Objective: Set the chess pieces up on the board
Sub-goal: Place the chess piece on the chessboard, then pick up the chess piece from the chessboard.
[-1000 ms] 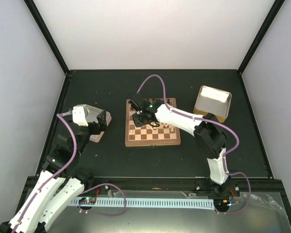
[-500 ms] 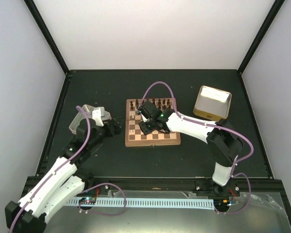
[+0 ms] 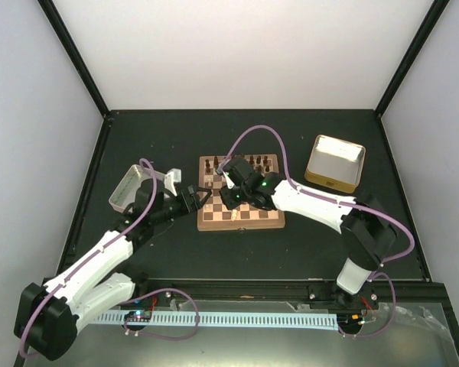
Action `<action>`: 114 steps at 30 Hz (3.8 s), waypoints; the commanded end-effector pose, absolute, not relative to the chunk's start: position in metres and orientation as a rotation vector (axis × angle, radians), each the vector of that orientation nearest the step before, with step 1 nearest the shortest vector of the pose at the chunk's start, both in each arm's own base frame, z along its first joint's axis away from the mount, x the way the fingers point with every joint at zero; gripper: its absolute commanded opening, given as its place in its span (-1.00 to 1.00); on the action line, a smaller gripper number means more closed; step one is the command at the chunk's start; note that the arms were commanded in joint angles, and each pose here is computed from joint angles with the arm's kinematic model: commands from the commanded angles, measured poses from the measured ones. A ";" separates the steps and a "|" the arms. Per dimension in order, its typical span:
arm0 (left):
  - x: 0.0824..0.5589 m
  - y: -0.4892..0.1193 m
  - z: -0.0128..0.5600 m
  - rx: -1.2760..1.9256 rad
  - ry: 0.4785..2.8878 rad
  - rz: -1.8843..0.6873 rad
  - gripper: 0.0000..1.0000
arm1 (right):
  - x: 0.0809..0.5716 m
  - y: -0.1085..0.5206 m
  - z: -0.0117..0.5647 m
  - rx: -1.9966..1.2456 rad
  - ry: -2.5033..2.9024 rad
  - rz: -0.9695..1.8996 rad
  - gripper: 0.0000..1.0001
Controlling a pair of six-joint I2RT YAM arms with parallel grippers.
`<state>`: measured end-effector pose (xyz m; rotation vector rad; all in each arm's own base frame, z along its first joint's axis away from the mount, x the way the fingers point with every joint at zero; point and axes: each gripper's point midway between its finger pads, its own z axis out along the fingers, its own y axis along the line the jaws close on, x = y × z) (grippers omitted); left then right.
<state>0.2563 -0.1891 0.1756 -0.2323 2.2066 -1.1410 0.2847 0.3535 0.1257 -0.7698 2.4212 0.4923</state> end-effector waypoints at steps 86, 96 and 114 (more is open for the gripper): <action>0.249 -0.076 0.215 -0.492 1.930 -0.594 0.70 | 0.258 0.409 0.047 -0.742 2.521 0.352 -0.58; 0.249 -0.077 0.214 -0.490 1.931 -0.597 0.70 | 0.251 0.412 0.051 -0.776 2.515 0.403 -0.46; 0.252 -0.085 0.226 -0.409 1.903 -0.624 0.79 | 0.258 0.321 0.074 -0.389 2.574 0.327 -0.23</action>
